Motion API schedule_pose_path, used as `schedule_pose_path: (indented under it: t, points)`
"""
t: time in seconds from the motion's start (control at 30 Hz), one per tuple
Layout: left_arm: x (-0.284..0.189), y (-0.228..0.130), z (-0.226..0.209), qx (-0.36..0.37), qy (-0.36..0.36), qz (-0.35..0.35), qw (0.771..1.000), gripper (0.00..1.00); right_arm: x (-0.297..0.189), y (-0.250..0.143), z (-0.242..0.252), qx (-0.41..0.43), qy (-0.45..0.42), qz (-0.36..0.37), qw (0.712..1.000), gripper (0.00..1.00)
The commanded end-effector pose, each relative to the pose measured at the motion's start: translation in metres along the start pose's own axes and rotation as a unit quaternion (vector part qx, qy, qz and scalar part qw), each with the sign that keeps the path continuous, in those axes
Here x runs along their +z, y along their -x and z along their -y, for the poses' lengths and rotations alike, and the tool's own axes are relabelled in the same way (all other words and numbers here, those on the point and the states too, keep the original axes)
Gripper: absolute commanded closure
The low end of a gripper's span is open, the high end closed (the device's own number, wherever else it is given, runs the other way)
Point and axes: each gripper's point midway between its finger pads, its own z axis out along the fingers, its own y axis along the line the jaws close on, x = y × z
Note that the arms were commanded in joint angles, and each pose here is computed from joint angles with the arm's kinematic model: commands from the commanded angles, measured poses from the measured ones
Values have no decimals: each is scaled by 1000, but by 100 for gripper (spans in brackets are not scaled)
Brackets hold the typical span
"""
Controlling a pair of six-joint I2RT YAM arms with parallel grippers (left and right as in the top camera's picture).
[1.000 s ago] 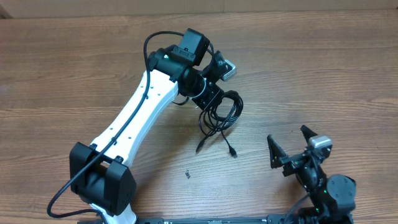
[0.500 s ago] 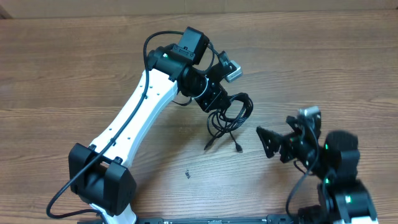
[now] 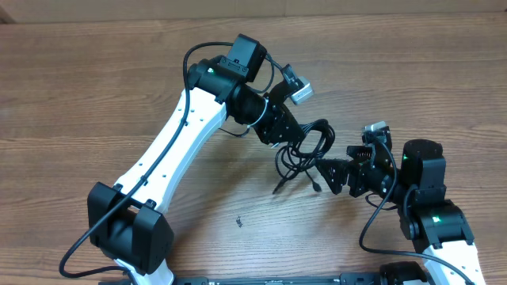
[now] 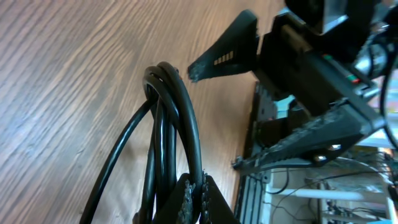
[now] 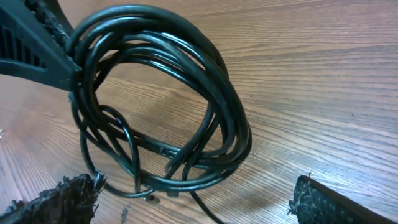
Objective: Untangle cables
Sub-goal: 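Reach the right gripper toward the hanging cable loops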
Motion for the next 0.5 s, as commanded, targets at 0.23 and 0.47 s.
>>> schedule_pose_path:
  t: [0.23,0.47]
  points:
    - [-14,19,51,27,-104,45,993,96,-4,16,1,-7,-12,18,1000,0]
    - [-14,10,55,0,-110,30,993,96,11,24,21,-3,-43,24,999,0]
